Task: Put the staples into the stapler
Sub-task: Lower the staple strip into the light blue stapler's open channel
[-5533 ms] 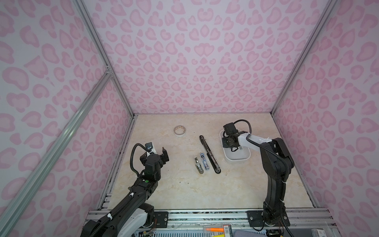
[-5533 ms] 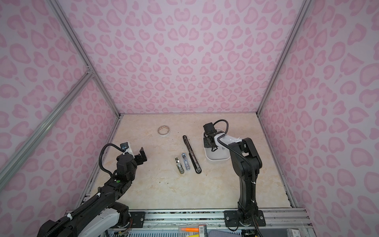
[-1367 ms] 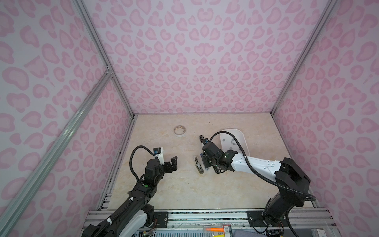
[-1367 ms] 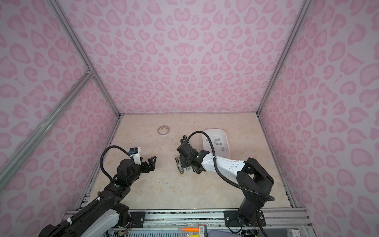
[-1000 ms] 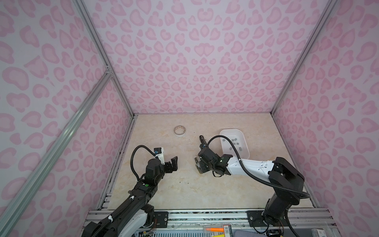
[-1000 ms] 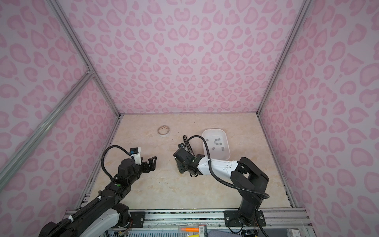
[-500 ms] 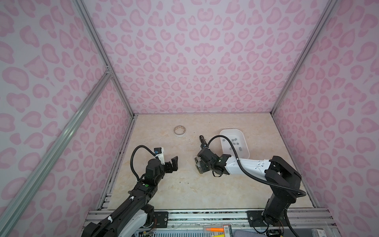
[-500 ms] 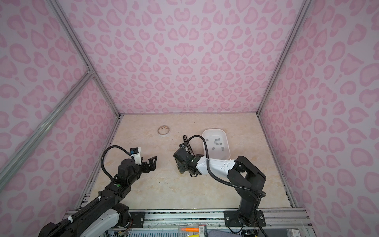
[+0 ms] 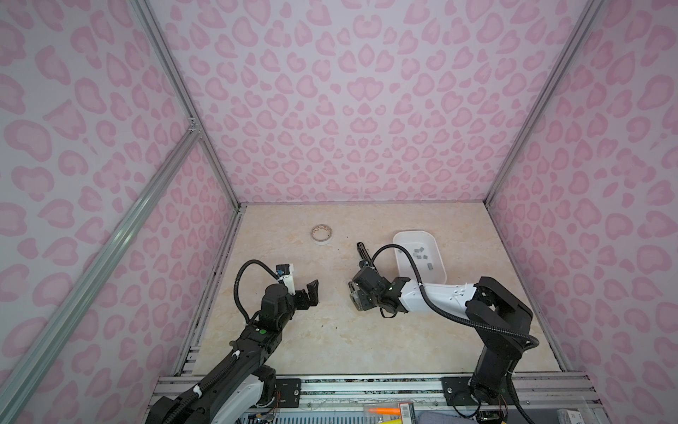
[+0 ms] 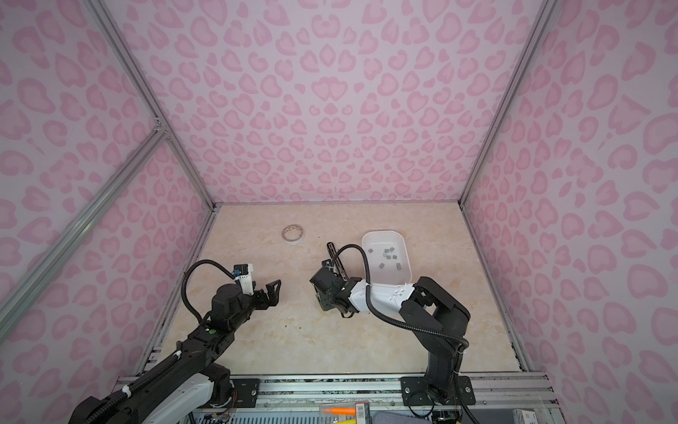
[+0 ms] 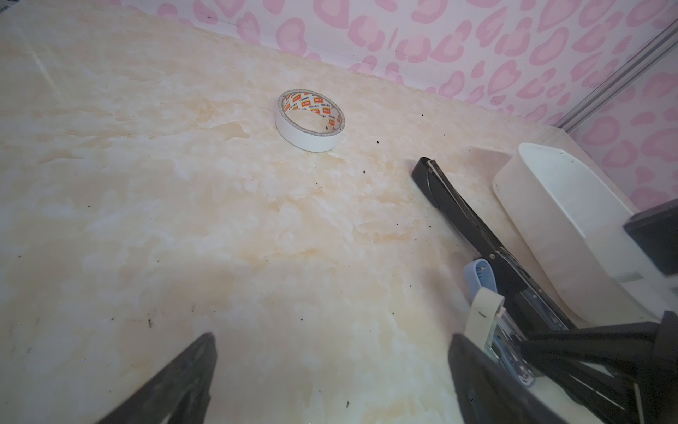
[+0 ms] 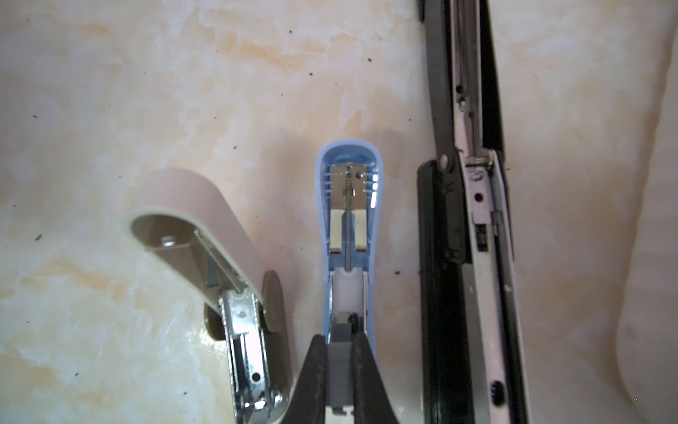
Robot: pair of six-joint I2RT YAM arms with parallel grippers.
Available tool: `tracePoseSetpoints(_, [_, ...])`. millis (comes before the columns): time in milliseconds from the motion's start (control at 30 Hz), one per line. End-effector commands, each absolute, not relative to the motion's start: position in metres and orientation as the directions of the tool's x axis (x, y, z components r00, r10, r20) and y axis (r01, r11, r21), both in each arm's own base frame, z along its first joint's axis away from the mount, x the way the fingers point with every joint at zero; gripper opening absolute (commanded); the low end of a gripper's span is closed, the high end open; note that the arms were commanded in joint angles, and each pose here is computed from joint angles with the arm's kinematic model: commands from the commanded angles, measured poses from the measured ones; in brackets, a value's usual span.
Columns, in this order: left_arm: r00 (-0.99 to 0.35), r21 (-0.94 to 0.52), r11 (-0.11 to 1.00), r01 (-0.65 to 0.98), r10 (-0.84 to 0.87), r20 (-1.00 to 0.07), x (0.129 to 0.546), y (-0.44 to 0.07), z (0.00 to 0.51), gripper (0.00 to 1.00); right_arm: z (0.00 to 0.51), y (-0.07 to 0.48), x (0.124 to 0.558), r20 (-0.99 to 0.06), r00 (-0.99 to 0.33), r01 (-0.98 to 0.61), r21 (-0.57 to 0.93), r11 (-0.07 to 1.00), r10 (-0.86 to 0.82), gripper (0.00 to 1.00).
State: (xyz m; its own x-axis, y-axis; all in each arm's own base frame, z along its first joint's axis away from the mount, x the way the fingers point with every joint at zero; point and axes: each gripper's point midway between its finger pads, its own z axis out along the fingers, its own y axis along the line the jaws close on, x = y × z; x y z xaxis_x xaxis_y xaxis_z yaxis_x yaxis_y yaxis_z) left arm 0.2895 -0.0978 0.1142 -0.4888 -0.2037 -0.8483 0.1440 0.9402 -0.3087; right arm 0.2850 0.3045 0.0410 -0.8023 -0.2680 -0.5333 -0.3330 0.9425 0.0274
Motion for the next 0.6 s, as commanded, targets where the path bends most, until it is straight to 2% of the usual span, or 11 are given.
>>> tracePoseSetpoints(0, [-0.452, -0.310, 0.939, 0.149, -0.214, -0.866, 0.2950, -0.0979, 0.1253, 0.99, 0.0389, 0.3043, 0.2871, -0.540, -0.800, -0.329, 0.027, 0.944, -0.263, 0.10])
tracePoseSetpoints(567, [-0.450, -0.308, 0.939, 0.153, -0.211, -0.868, 0.2954, -0.0989, 0.1264, 0.98, 0.0454, 0.2979, 0.2933, -0.556, -0.788, -0.325, 0.007, 0.946, -0.266, 0.09])
